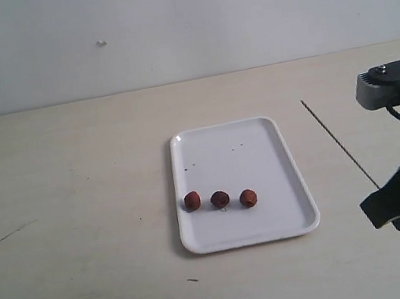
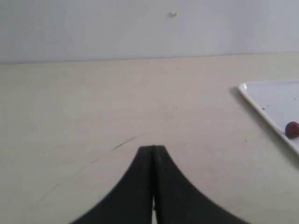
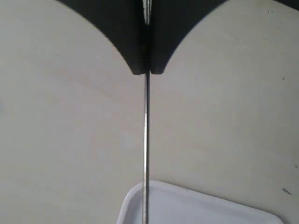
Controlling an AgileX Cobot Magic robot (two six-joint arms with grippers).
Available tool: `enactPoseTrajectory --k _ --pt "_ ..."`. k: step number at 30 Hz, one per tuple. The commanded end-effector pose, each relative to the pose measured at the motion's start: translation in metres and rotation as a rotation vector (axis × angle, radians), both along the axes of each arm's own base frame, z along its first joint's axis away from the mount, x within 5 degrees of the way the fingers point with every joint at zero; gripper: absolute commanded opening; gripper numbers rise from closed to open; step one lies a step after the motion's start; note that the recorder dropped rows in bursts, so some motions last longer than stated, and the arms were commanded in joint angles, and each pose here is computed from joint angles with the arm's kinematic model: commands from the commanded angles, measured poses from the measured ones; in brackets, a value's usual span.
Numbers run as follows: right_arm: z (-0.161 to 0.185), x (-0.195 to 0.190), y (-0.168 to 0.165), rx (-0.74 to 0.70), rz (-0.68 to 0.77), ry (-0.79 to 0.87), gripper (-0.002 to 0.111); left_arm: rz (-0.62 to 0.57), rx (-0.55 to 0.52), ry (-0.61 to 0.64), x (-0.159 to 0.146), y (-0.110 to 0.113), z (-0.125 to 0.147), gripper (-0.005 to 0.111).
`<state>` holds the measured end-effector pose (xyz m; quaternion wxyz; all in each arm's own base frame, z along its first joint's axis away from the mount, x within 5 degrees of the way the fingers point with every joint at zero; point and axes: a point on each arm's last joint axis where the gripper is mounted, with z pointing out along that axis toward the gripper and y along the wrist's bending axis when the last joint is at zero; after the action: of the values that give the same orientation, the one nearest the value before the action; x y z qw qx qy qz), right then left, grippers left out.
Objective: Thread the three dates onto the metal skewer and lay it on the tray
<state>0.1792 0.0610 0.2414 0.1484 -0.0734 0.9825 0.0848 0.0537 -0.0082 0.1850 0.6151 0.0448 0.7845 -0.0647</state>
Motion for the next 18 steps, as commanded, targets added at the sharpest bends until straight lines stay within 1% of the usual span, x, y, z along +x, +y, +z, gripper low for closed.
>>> enactPoseTrajectory --k 1,2,3,4,5,7,9,12,14,15,16,18 --pt "0.002 0.002 0.001 0.014 0.001 -0.048 0.000 -0.012 -0.069 -0.191 0.002 -0.002 0.017 0.000" --pt "0.002 0.002 0.001 0.023 -0.004 -0.047 0.000 -0.009 -0.172 -0.259 0.002 -0.002 0.025 0.000" --pt "0.002 0.002 0.002 0.027 -0.004 -0.038 0.000 -0.010 -0.327 -0.376 0.000 -0.001 0.037 0.000" --pt "0.002 0.002 0.002 0.027 -0.004 -0.038 0.000 -0.017 -0.359 -0.447 -0.001 -0.001 0.044 0.000" --pt "0.002 0.002 0.002 0.027 -0.004 -0.038 0.000 -0.029 -0.395 -0.556 -0.004 0.000 0.054 0.000" --pt "0.001 0.001 0.002 0.026 -0.004 -0.033 0.000 -0.044 -0.449 -0.647 -0.008 0.001 0.062 0.000" --pt "0.001 -0.001 0.002 0.026 -0.004 -0.012 0.000 -0.052 -0.472 -0.692 -0.010 0.002 0.066 0.000" --pt "0.000 -0.003 0.002 0.025 -0.002 0.016 0.000 -0.058 -0.487 -0.725 -0.012 0.002 0.069 0.000" --pt "0.000 -0.002 0.002 0.026 -0.003 0.008 0.000 -0.067 -0.536 -0.720 -0.012 0.002 0.069 0.000" --pt "0.000 -0.002 0.002 0.026 -0.003 0.008 0.000 -0.073 -0.548 -0.742 -0.013 0.003 0.071 0.000" --pt "0.000 -0.002 0.002 0.026 -0.003 0.008 0.000 -0.083 -0.567 -0.787 -0.016 0.003 0.075 0.000" --pt "0.000 -0.002 0.002 0.026 -0.003 0.008 0.000 -0.101 -0.599 -0.914 -0.023 0.006 0.084 0.000"
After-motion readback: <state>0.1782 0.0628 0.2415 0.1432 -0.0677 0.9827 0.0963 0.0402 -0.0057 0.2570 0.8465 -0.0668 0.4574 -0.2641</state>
